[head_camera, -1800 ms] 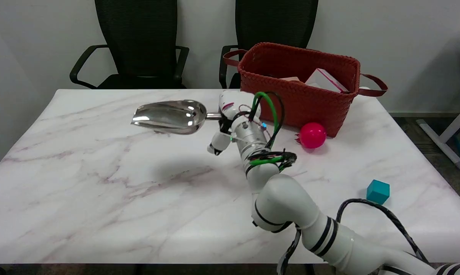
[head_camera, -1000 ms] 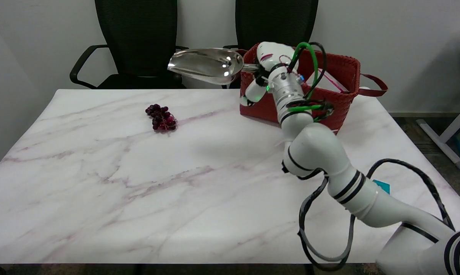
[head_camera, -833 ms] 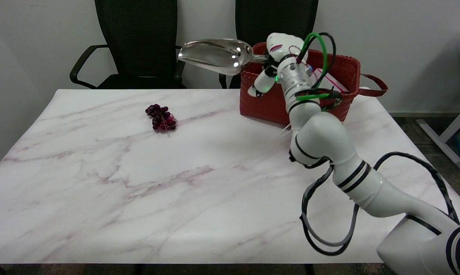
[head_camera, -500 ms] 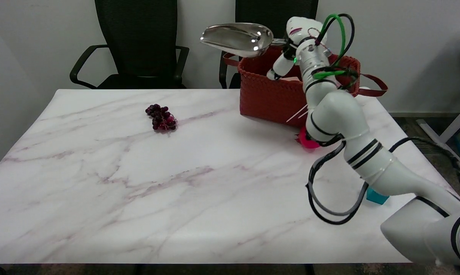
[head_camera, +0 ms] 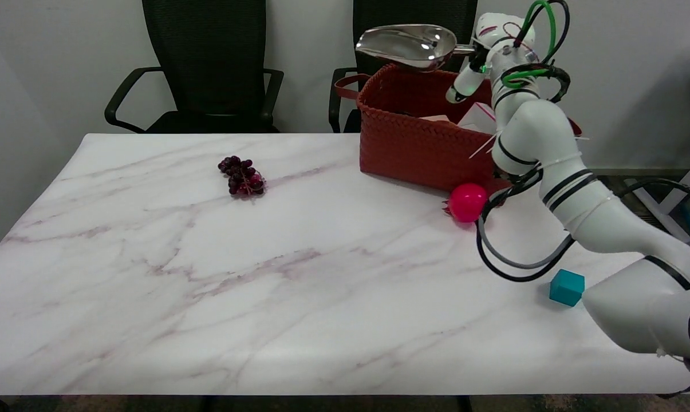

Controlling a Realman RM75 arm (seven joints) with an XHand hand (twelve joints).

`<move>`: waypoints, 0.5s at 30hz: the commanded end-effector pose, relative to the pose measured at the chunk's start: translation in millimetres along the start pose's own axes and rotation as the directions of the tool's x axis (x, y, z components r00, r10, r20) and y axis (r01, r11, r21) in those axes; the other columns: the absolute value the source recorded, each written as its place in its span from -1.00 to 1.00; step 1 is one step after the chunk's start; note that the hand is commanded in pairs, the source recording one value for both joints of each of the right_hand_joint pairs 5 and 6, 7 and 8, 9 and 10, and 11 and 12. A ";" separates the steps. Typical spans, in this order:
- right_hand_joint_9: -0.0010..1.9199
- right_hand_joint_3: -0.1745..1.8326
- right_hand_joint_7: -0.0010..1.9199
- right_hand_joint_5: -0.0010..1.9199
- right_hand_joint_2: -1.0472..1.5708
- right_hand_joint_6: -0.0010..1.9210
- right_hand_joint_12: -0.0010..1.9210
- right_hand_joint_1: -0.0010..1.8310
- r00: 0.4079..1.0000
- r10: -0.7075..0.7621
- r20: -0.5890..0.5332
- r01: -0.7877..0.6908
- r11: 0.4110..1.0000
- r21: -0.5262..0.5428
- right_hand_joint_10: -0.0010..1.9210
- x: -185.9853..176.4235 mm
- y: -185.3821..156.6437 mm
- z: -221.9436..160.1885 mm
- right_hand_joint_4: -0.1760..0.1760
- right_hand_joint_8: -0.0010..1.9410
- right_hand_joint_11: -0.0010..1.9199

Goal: Place the stainless steel scoop into the brown storage basket.

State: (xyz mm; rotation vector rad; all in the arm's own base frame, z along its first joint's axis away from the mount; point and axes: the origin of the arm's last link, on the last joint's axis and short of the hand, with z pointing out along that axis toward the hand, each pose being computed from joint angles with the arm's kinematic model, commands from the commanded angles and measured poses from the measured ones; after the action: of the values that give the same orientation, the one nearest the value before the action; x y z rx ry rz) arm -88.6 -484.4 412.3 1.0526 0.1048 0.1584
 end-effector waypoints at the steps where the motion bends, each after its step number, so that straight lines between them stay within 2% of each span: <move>1: 0.99 -0.24 0.96 0.94 -0.09 0.94 0.86 0.29 0.992 -0.108 0.063 0.112 0.991 -0.075 0.99 -11.5 45.4 35.4 0.00 0.94 0.86; 10: 0.99 -0.24 0.96 0.94 -0.07 0.94 0.86 0.29 0.988 -0.125 0.087 0.129 0.990 -0.054 0.99 -22.5 40.8 32.4 0.00 0.94 0.86; 13: 1.00 -0.13 0.97 0.96 -0.04 0.96 0.86 0.30 0.989 -0.123 0.085 0.128 0.990 -0.055 0.99 -21.6 40.9 32.4 0.00 0.95 0.86; 15: 1.00 -0.04 0.97 0.97 0.04 0.97 0.86 0.31 0.988 -0.131 0.084 0.136 0.989 -0.060 1.00 -20.3 41.8 32.9 0.00 0.95 0.86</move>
State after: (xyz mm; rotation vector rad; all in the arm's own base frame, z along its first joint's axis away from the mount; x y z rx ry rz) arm -100.0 -494.3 450.4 1.0029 0.1020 0.0514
